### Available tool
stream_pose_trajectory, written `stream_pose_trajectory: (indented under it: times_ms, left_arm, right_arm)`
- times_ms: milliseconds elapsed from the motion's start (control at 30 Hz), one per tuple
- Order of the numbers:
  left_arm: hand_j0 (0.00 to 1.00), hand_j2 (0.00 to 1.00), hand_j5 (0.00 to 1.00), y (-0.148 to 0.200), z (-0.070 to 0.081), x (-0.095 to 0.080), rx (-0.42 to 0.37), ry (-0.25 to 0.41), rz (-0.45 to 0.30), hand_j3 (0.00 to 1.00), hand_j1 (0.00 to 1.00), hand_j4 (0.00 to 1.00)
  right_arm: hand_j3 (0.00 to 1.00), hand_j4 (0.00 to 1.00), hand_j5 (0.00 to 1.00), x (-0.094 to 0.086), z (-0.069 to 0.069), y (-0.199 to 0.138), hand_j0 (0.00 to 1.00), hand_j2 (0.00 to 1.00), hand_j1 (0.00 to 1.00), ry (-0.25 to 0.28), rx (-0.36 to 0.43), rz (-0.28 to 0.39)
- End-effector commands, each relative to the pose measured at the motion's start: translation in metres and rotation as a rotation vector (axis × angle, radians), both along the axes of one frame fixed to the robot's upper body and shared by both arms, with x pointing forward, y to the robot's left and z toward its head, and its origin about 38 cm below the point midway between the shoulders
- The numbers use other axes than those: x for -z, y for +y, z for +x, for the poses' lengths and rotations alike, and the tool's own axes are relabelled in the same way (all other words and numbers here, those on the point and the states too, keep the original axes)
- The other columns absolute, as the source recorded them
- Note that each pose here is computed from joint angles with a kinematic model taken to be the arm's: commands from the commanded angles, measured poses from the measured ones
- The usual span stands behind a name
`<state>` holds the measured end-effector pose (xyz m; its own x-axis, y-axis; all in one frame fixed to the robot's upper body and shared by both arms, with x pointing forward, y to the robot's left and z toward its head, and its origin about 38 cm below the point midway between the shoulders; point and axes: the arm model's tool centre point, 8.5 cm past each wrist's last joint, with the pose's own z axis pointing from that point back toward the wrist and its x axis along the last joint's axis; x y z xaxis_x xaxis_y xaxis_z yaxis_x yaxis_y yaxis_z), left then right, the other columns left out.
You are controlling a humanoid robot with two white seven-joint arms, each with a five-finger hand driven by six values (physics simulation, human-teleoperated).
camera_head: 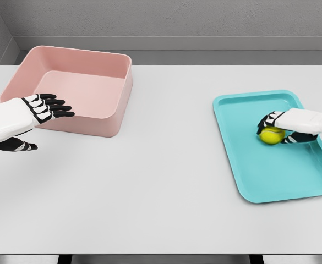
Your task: Put the tennis from the blue tray into the pink basket with both arms
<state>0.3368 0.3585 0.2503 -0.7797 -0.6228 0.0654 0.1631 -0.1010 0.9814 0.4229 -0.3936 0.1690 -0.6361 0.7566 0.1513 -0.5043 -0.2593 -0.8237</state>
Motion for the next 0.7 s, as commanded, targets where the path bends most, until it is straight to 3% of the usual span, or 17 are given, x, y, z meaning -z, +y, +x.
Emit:
stream_pose_trajectory:
  times_ms: [0,300,667]
  left_arm:
    - [1.0,1.0,1.0,0.0,0.0,-0.001,-0.001,0.002,-0.006,1.0,1.0,1.0]
    - [1.0,1.0,1.0,0.0,0.0,-0.001,-0.001,0.002,-0.006,1.0,1.0,1.0]
    - [1.0,1.0,1.0,0.0,0.0,-0.001,-0.001,0.002,-0.006,1.0,1.0,1.0]
  right_arm:
    - [0.47,0.47,0.47,-0.006,0.002,-0.002,0.47,0.47,0.47,-0.013,0.008,0.008]
    - [0.45,0.45,0.45,-0.025,0.002,0.002,0.45,0.45,0.45,-0.06,-0.013,0.013]
    - [0.45,0.45,0.45,-0.043,-0.009,0.039,0.45,0.45,0.45,-0.102,-0.142,0.018]
